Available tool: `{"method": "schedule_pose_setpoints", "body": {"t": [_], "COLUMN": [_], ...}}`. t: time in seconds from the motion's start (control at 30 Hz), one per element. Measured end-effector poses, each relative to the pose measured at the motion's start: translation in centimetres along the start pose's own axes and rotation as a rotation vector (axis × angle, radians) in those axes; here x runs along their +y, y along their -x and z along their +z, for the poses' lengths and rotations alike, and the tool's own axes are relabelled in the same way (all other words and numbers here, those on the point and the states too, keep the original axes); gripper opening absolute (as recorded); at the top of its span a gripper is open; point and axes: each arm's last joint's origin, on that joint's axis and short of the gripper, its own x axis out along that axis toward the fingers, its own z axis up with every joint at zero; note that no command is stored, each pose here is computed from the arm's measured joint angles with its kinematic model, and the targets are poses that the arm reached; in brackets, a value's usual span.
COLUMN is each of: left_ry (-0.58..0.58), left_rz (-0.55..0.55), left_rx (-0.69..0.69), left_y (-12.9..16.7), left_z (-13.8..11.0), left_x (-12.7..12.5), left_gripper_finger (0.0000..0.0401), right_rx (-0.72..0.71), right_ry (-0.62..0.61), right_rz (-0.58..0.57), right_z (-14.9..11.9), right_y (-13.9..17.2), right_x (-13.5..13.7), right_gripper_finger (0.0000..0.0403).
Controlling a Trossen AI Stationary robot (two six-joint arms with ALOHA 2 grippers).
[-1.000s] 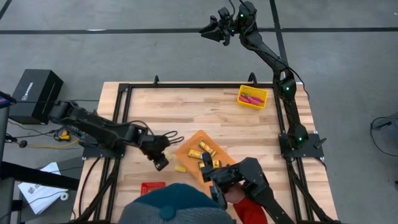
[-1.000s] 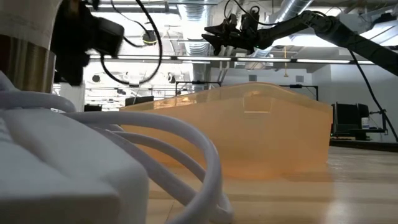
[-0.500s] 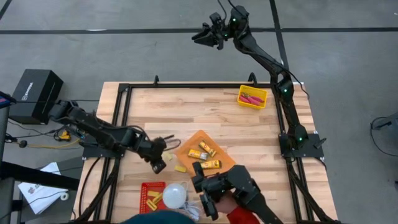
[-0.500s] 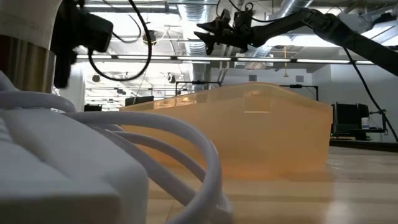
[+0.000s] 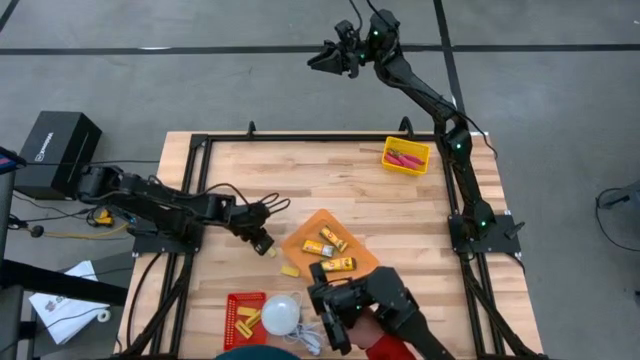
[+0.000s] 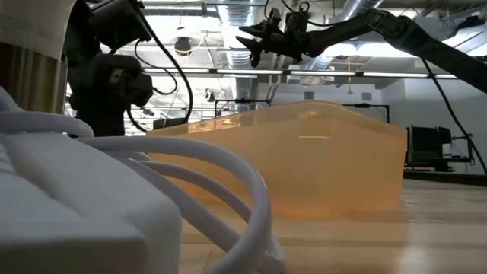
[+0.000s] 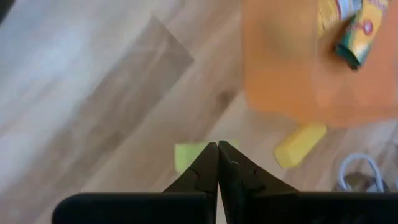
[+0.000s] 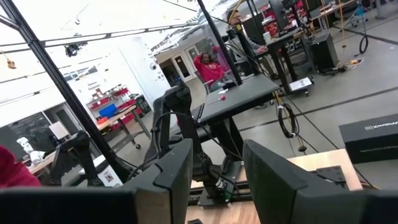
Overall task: Pick & Place School Supplies
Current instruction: Put the green eraser into the red bin
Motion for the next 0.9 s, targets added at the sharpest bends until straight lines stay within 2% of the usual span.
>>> {"method": "schedule_pose_setpoints", "body": {"t": [0.5, 0.9], "left_ry": [0.049, 0.052], "left_rz": [-0.023, -0.015], "left_rx": [0.045, 0.125], "left_y": [-0.1, -2.7], "left_z": [-1.1, -1.4], "left_x": [-0.8, -0.8], "left_gripper_finger": [0.0000, 0.0000], "right_rx": [-0.004, -0.001], "right_ry": [0.026, 0.042], "right_rz": [-0.014, -0.016], "right_z": [0.2, 0.1], "right_y": [0.7, 0.8], "right_x": [-0.2, -0.3], "right_gripper_finger": [0.0134, 0.0134]}}
